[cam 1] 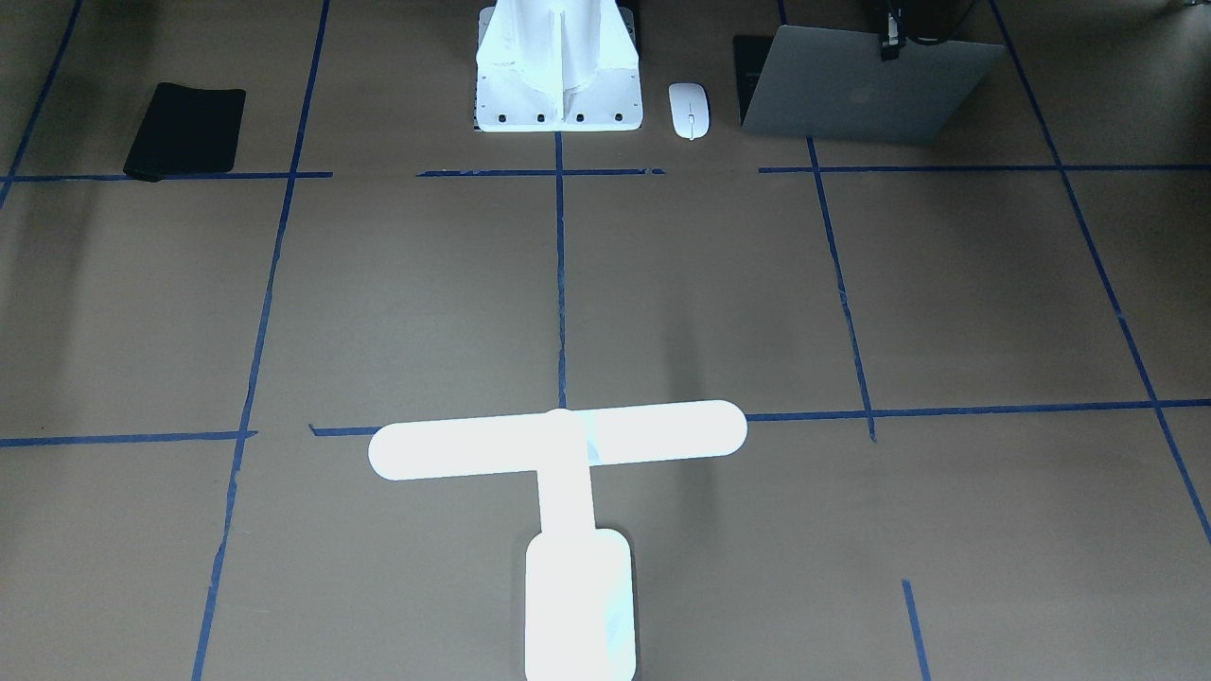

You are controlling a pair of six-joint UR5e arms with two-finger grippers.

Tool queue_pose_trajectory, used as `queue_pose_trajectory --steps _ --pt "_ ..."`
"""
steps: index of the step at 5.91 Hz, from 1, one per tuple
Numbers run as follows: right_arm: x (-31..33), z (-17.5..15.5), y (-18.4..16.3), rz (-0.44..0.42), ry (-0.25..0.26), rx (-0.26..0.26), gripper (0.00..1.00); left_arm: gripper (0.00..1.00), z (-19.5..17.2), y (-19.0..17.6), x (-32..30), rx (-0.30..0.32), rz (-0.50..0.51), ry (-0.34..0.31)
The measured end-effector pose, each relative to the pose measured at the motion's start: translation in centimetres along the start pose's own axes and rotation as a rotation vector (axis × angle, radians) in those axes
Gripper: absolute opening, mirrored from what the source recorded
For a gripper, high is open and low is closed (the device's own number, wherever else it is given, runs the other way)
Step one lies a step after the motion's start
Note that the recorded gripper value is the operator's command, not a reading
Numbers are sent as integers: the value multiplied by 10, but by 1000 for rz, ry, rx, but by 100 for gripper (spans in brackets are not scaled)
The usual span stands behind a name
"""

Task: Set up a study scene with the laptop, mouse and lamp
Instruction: 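Carry the open silver laptop with the left gripper toward the table, then lower the silver laptop with the left gripper in front of the lamp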

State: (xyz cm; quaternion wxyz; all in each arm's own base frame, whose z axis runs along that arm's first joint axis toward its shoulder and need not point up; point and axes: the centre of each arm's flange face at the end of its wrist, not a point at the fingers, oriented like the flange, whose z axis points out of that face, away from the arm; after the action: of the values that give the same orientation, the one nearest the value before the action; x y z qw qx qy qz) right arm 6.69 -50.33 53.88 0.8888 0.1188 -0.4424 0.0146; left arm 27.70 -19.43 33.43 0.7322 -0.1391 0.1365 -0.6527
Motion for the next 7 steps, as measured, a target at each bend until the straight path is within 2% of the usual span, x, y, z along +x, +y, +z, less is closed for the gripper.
queue_pose_trajectory --steps 2,4,7 --pt "-2 0 -2 16 -4 0 100 0 -12 -35 33 26 -68 45" --pt "-3 0 -2 18 -7 -1 100 0 -30 -68 72 34 -59 107" --pt "-1 2 -1 24 -4 -5 100 0 -52 -54 164 21 -68 199"
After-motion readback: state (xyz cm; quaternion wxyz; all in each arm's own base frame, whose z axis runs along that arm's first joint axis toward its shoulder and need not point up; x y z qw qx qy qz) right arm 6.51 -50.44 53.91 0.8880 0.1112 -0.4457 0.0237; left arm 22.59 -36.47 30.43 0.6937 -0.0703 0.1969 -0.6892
